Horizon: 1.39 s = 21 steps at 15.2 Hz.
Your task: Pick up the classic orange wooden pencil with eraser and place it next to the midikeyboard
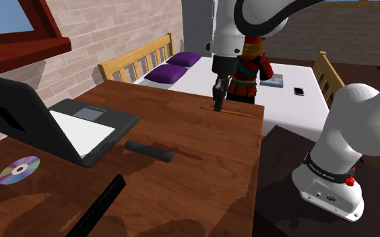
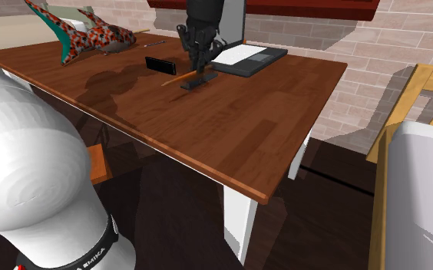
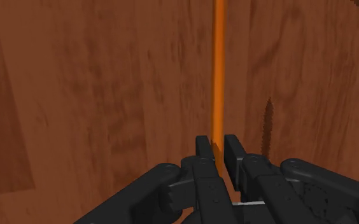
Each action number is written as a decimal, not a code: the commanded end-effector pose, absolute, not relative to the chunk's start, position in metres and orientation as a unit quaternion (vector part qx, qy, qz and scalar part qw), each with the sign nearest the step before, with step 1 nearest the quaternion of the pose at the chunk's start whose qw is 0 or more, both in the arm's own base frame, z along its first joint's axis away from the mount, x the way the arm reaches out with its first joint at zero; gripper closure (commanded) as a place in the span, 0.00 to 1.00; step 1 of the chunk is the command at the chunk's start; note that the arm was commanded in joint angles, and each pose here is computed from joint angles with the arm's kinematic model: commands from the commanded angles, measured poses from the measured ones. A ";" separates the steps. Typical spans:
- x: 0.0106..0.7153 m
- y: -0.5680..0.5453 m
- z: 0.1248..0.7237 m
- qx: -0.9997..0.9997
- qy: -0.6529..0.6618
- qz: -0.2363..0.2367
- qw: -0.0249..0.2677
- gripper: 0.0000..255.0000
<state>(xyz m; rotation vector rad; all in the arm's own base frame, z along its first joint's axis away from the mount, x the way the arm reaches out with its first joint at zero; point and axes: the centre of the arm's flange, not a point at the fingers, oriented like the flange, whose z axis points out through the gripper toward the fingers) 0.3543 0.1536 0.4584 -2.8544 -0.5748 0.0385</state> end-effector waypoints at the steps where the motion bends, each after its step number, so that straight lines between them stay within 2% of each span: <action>1: 0.351 0.180 0.460 -0.974 -0.195 0.013 0.115 1.00; 21: 0.306 0.440 0.461 -0.974 -0.195 0.013 0.115 1.00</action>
